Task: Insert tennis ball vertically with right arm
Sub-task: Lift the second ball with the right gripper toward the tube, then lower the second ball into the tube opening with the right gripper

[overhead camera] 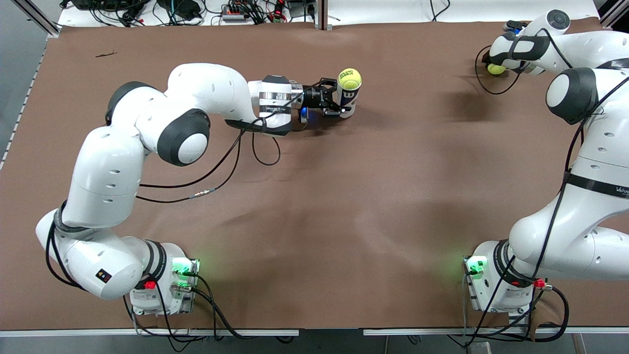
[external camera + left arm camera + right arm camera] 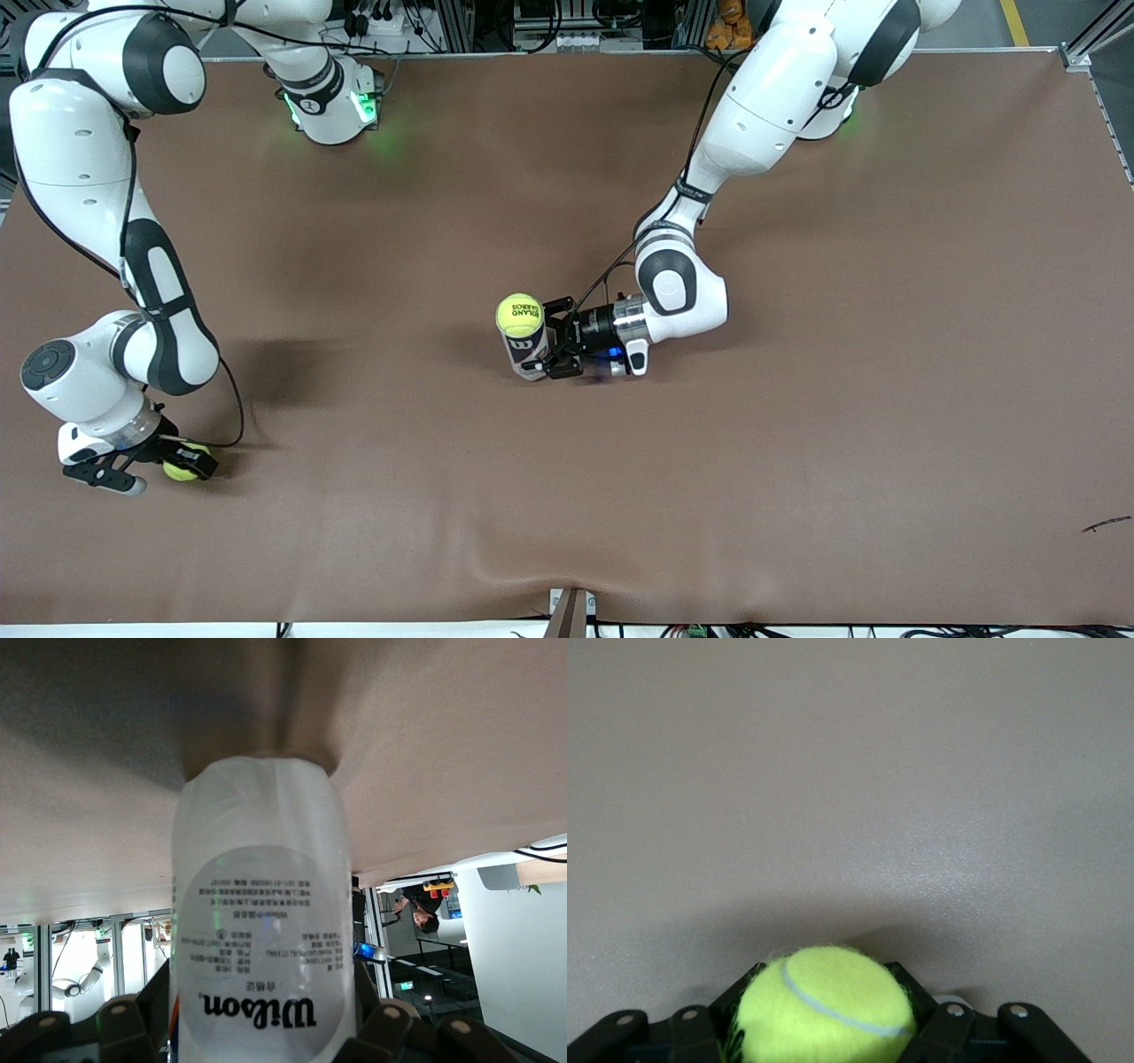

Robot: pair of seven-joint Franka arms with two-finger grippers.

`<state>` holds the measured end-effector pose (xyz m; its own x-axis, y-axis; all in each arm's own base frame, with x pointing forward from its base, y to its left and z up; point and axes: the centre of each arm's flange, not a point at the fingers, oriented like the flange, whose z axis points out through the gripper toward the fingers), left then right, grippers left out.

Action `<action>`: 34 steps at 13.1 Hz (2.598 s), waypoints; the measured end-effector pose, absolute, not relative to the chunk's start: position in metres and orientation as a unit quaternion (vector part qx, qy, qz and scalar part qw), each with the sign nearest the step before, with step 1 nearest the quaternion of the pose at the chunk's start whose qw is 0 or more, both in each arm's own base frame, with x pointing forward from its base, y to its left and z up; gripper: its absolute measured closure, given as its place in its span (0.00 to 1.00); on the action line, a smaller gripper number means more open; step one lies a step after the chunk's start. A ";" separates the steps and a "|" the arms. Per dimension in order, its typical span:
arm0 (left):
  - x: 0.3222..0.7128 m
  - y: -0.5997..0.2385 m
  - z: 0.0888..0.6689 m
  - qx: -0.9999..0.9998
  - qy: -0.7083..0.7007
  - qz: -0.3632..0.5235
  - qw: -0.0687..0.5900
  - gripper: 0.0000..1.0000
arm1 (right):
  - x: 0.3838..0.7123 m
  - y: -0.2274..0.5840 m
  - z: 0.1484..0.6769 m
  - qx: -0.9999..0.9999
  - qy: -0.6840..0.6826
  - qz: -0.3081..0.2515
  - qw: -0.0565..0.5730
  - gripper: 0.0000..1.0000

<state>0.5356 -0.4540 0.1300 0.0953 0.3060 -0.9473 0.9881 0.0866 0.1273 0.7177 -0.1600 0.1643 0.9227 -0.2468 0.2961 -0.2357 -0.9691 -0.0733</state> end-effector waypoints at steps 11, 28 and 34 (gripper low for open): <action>0.536 -0.454 0.129 0.572 0.566 -0.361 0.472 0.21 | 0.721 0.023 0.347 -0.987 0.139 -0.022 0.075 0.44; 0.535 -0.454 0.126 0.572 0.566 -0.361 0.471 0.21 | 0.548 0.423 0.397 -0.958 0.275 0.069 0.030 0.44; 0.535 -0.454 0.125 0.572 0.567 -0.361 0.470 0.21 | 0.561 0.418 0.378 -0.956 0.285 0.063 0.031 0.44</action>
